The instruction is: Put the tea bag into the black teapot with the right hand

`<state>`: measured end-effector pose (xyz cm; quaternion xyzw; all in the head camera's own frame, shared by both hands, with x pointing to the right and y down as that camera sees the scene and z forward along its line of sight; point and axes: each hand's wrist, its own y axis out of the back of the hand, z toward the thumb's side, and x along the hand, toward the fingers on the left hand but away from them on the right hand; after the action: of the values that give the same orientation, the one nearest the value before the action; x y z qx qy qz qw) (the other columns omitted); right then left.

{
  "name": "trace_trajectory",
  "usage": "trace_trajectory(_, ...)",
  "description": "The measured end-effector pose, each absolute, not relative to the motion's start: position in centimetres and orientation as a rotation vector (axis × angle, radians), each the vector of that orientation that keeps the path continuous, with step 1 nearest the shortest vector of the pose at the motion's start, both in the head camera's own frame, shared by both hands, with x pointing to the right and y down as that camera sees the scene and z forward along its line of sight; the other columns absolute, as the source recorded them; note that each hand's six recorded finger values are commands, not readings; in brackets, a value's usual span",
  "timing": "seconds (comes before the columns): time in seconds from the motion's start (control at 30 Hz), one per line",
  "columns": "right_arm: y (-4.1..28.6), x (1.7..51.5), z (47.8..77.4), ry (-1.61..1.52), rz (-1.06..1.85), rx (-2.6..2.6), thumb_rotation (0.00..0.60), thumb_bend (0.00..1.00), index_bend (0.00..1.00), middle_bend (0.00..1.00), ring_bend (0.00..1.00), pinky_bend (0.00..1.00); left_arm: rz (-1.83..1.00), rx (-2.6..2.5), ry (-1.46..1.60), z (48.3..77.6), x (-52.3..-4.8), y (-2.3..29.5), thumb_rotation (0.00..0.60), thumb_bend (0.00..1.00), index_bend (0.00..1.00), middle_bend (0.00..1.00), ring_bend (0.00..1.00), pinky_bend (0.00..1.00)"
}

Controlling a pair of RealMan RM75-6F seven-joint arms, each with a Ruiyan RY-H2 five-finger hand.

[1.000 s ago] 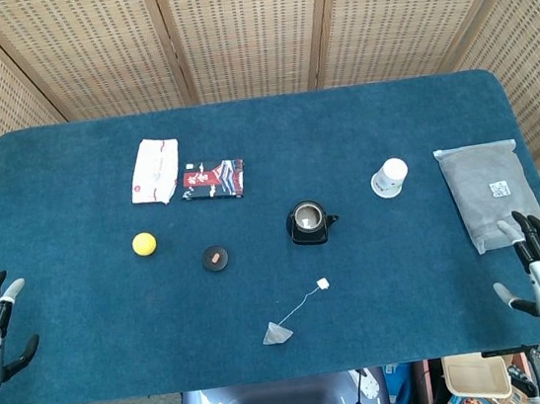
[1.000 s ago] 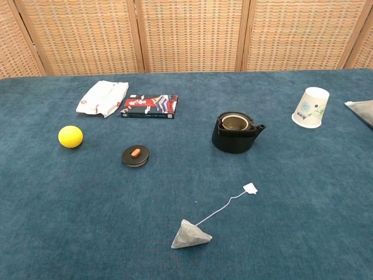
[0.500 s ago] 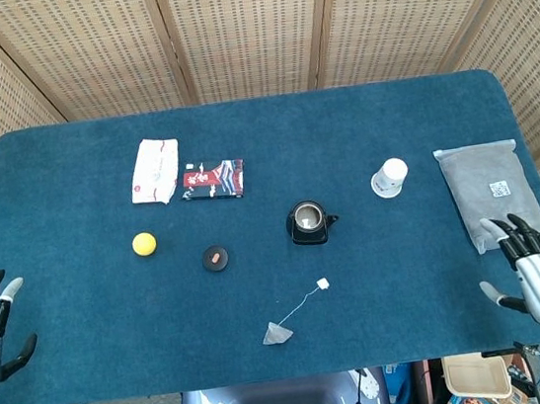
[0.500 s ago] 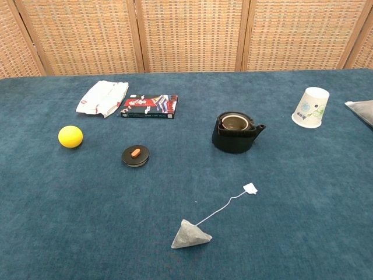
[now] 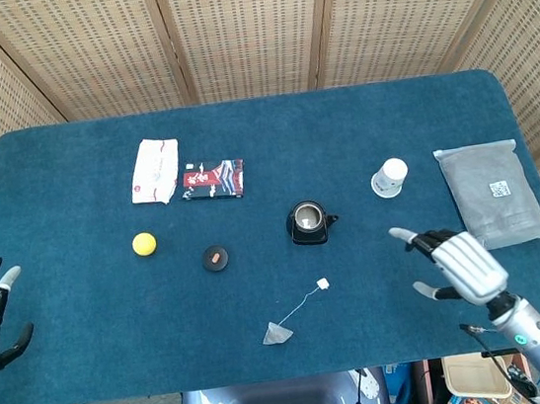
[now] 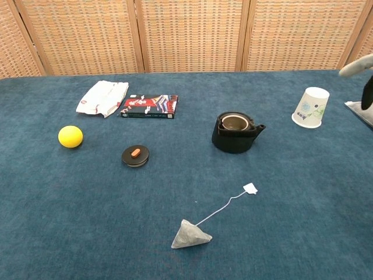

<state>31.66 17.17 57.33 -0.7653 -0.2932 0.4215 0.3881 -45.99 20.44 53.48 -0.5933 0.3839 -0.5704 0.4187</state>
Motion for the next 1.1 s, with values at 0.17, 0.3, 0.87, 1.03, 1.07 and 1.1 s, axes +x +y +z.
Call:
trace_trajectory(0.17,16.4,28.7,59.0,-0.620,1.030,-2.026,0.600,0.38,0.27,0.67,0.64,0.72,-1.437,-1.472,0.942,53.5,-45.9,19.8,0.600,0.34,0.10,0.02,0.00,0.00)
trace_trajectory(0.3,16.1,26.9,60.5,-0.561,1.012,-2.068,0.600,0.38,0.33,0.75,0.72,0.78,-1.437,-1.472,0.938,53.6,-45.7,19.5,0.600,0.34,0.10,0.02,0.00,0.00)
trace_trajectory(0.87,15.1,23.7,64.5,-0.497,1.023,-2.112,0.600,0.38,0.52,0.98,0.93,0.94,-1.444,-1.456,0.943,53.6,-45.6,18.6,0.600,0.34,0.10,0.02,0.00,0.00)
trace_trajectory(1.03,15.1,22.8,65.8,-0.436,1.037,-2.119,0.600,0.38,0.53,0.99,0.94,0.95,-1.453,-1.461,0.942,53.8,-45.7,18.7,0.600,0.34,0.10,0.02,0.00,0.00)
trace_trajectory(1.07,15.2,22.5,66.0,-0.425,1.038,-2.121,0.600,0.38,0.53,0.99,0.94,0.95,-1.454,-1.461,0.943,53.9,-45.7,18.7,0.600,0.34,0.10,0.02,0.00,0.00)
trace_trajectory(1.1,15.2,22.3,66.1,-0.418,1.038,-2.123,0.600,0.38,0.53,1.00,0.94,0.95,-1.454,-1.461,0.944,53.9,-45.7,18.7,0.600,0.34,0.10,0.02,0.00,0.00)
